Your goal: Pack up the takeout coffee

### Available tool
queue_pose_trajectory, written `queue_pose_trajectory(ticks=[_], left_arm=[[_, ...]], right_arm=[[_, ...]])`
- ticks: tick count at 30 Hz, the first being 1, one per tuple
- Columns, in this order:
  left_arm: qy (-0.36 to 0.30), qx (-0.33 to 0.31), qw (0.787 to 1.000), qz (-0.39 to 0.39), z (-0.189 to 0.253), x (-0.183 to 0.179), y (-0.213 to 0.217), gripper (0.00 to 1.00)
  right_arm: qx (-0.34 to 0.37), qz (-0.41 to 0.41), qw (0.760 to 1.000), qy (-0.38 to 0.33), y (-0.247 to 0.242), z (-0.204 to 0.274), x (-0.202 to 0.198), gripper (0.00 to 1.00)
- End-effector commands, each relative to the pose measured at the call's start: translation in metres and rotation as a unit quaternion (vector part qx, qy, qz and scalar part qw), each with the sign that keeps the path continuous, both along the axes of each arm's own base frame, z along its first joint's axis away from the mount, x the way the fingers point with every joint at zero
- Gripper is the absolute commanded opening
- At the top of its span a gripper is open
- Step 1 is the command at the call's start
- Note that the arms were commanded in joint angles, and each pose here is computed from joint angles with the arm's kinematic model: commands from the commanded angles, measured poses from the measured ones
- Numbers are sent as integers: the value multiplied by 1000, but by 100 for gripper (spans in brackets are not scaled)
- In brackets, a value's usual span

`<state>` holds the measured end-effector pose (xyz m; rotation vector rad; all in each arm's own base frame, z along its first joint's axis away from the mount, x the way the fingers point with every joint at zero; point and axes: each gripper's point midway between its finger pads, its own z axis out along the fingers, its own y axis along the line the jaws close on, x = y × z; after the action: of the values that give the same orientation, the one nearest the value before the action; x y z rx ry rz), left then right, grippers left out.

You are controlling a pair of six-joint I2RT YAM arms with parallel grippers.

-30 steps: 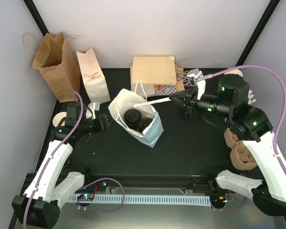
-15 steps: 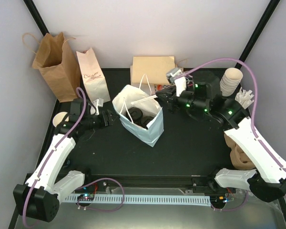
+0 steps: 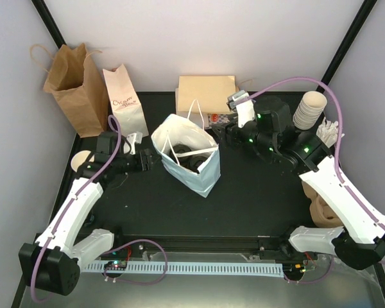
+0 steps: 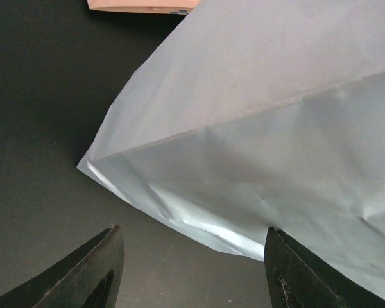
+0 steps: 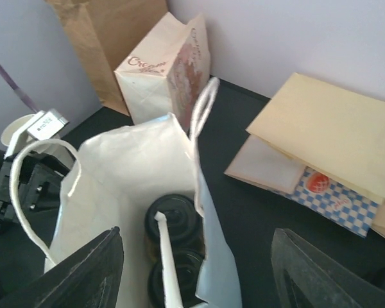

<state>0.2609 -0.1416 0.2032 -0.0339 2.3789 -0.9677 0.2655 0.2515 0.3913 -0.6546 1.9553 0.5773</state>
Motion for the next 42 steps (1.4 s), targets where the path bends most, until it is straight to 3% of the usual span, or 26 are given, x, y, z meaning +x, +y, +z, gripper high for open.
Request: queue_pose_trajectory(ticks=[1,8,13,18,23,28,32,36,42], left_arm=[[-59,45,997,-21,16,10,3,63],[-96,73,992,-39,17,15,5,63],[-115,72,990,-43,16,15,3,63],[-130,69,988,-51,16,14,1,63],[-141,68,986,-57,21,10,0,63],[-145,67,985,-63,23,7,-3,63],[-146,66,985,-68,23,5,-6,63],[-148,68,984,-70,23,3,-7,63],[-152,72,983,-68,25,3,-6,63]], right_arm=[[4,-54,999,-7,-33,15,-3,66],[26,-141,989,26,-101,14,7,66],[29,-240,966,86,-162,-16,26,65],[45,-363,922,130,-224,-43,39,64],[31,-476,869,130,-285,-54,43,63],[-3,-554,822,129,-326,-64,49,60],[-10,-575,805,147,-340,-79,60,57],[-33,-588,791,167,-350,-92,70,42],[-72,-608,768,190,-363,-115,71,29]])
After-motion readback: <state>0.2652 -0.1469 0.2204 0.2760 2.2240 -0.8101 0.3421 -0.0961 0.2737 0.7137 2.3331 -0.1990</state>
